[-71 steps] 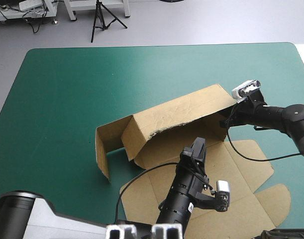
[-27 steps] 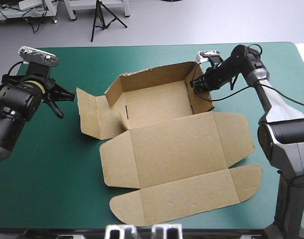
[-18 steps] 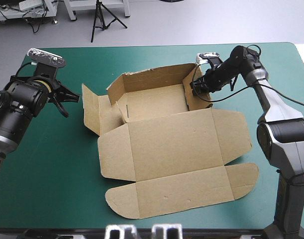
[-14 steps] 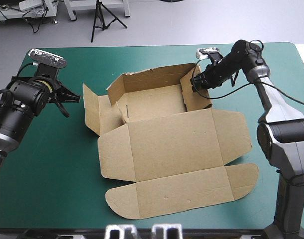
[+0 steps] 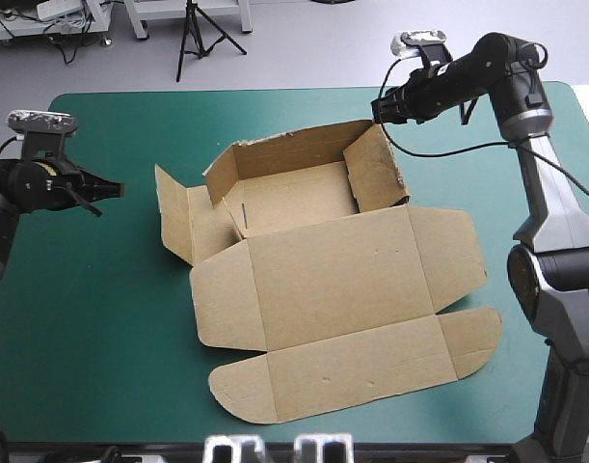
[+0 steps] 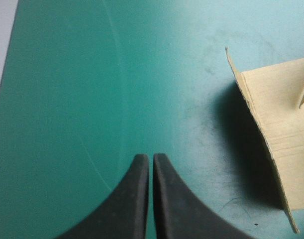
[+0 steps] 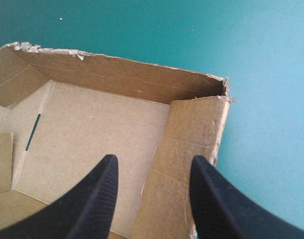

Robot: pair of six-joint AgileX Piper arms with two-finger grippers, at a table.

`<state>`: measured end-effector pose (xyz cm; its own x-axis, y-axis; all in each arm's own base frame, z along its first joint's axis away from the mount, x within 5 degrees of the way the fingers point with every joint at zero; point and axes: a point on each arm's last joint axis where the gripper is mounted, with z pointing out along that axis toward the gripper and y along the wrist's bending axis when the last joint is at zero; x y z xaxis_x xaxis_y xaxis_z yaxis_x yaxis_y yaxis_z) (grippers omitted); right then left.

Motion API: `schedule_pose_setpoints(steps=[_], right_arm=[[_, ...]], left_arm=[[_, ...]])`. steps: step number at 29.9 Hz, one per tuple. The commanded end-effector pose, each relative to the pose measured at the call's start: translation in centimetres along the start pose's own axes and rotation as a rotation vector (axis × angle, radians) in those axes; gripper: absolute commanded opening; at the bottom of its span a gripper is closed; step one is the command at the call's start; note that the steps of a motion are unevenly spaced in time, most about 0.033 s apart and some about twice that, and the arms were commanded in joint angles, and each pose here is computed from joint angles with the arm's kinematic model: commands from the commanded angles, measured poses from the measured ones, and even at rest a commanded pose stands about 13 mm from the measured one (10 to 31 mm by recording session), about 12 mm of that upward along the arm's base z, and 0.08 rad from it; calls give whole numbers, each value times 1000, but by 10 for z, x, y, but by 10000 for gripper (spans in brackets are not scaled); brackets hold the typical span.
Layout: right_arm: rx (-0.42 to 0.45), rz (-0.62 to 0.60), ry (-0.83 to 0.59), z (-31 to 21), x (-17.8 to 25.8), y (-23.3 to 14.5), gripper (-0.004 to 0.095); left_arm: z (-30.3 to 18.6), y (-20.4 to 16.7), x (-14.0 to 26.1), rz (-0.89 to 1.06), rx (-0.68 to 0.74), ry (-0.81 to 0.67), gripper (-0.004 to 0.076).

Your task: Fold the box

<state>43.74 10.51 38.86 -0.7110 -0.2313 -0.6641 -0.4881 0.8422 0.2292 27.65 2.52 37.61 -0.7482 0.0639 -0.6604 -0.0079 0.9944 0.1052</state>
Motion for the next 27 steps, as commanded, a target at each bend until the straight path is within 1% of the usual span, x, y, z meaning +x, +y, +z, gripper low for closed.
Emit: schedule_pose_setpoints(steps=[1,6,10,14,16,20,25,27], right_arm=[[12,-35,-95,-55,-9,23,428],[83,-32,-79,-65,-4,21,428],[86,-7,0,-51,11,16,428],[72,-1,94,-26,26,6,428],[67,-11,122,-14,29,2,428],[49,8,155,5,33,-5,428],[-22,48,191,33,38,-10,428],[-34,61,206,42,41,-13,428]], left_arm=[[-11,18,-5,-95,84,-69,13],[-3,43,0,-262,163,-58,13],[2,49,3,-316,241,-38,13],[5,50,6,-321,270,-3,13],[6,50,6,-322,271,-1,12],[6,49,7,-333,279,15,10],[6,48,10,-324,287,46,9],[6,48,10,-321,288,47,9]])
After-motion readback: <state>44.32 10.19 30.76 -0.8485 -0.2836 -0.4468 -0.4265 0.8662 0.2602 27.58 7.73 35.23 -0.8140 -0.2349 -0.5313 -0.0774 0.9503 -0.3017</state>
